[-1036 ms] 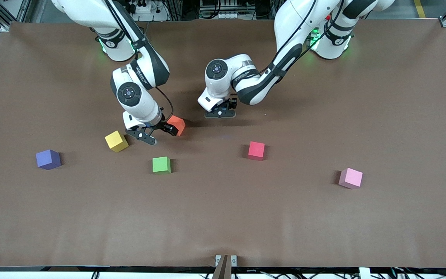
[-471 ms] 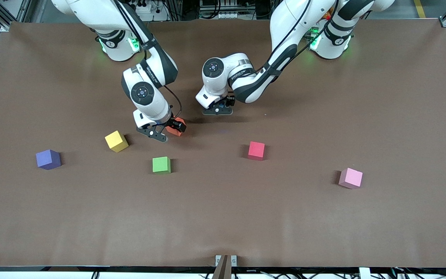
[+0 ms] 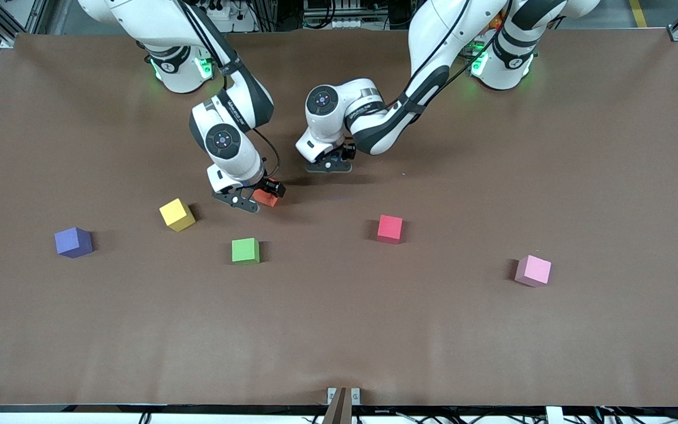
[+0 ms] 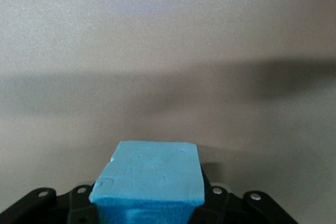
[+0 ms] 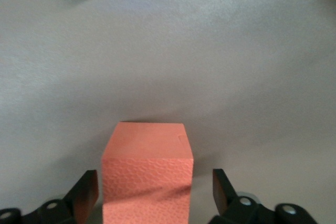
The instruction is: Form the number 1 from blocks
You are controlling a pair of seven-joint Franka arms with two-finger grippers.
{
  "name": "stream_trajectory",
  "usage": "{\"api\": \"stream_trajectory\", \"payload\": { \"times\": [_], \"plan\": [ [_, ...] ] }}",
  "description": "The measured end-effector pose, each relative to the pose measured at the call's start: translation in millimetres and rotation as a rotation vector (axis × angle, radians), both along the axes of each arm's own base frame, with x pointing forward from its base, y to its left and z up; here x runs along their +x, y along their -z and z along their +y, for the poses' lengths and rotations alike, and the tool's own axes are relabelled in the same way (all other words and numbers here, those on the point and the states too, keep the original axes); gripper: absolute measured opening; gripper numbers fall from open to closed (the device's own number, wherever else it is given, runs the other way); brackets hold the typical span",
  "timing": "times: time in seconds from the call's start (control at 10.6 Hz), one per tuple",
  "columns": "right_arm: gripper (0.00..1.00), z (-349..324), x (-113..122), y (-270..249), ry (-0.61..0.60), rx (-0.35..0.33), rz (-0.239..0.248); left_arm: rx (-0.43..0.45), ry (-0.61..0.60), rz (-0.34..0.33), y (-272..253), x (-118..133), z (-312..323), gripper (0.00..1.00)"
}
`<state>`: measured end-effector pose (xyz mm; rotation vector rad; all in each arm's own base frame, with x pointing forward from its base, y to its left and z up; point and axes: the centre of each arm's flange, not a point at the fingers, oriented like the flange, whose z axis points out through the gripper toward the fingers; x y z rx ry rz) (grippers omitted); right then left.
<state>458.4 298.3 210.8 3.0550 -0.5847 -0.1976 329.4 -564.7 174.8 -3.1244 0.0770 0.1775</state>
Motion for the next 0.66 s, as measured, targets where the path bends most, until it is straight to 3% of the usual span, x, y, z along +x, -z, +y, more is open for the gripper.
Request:
{"api": "stream_trajectory", "payload": {
  "times": [0.19,0.28,0.66],
  "plan": [
    [0.76,-1.7,-2.2,3.3,-0.006,-0.004,0.007,0.000,0.010,0.000,0.2,-6.2,-3.5,0.57],
    [0.65,-1.8,-1.8,3.0,-0.005,-0.003,0.006,0.000,0.010,-0.001,0.0,-7.3,-4.7,0.57],
    [0.63,-7.3,2.6,1.3,-0.017,0.002,0.002,0.005,-0.007,0.001,0.4,-7.4,-6.2,0.57]
  ]
}}
